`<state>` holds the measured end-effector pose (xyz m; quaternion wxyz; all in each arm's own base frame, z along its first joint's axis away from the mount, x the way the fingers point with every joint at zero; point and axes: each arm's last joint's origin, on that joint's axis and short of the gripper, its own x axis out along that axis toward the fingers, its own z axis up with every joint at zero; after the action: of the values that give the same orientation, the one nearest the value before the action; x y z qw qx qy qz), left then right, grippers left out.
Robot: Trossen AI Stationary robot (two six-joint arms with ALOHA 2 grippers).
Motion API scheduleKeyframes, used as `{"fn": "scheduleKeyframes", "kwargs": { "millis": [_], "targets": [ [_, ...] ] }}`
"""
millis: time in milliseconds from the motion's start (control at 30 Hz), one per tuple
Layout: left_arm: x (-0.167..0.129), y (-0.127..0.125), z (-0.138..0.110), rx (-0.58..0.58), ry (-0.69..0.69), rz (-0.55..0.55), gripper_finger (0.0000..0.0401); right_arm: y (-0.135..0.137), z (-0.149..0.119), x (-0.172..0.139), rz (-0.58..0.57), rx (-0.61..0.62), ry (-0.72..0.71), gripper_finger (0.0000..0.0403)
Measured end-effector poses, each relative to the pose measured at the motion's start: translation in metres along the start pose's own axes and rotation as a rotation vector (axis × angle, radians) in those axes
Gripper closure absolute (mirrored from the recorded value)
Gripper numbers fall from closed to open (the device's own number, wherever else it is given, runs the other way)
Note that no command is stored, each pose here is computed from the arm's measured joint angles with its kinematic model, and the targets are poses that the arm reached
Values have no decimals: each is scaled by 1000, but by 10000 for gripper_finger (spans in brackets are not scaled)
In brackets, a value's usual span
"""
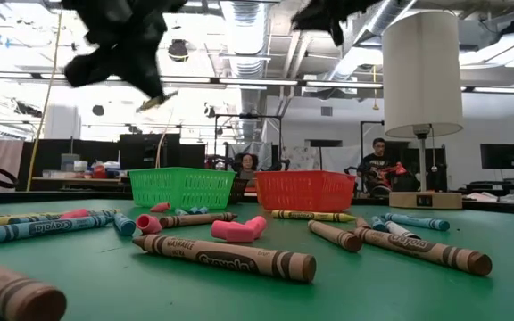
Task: Sort crayons
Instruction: Put the yellow crayon into the bin
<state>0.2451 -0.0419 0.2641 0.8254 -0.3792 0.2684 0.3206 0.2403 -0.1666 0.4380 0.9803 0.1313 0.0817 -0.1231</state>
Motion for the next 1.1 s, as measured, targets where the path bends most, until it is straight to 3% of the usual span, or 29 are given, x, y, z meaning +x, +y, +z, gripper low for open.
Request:
{"fn": "scheduleKeyframes", "kwargs": {
  "millis": [167,367,600,733,933,1100],
  "targets": [
    [-28,-3,39,58,-319,-106,397,11,-1,0,115,23,20,304],
    [-51,-4,75,159,-540,-208,397,29,-11,21,208,24,70,239],
    [-51,-3,98,272,-589,-327,397,56,-26,60,309,-2,75,164],
    [-45,-1,106,308,-582,-357,397,68,-30,77,351,-26,36,158],
    [-42,-2,116,362,-615,-430,397,80,-30,79,272,-72,-20,162],
    [-41,-2,121,381,-640,-468,397,81,-24,79,277,-55,-77,163]
  ]
}}
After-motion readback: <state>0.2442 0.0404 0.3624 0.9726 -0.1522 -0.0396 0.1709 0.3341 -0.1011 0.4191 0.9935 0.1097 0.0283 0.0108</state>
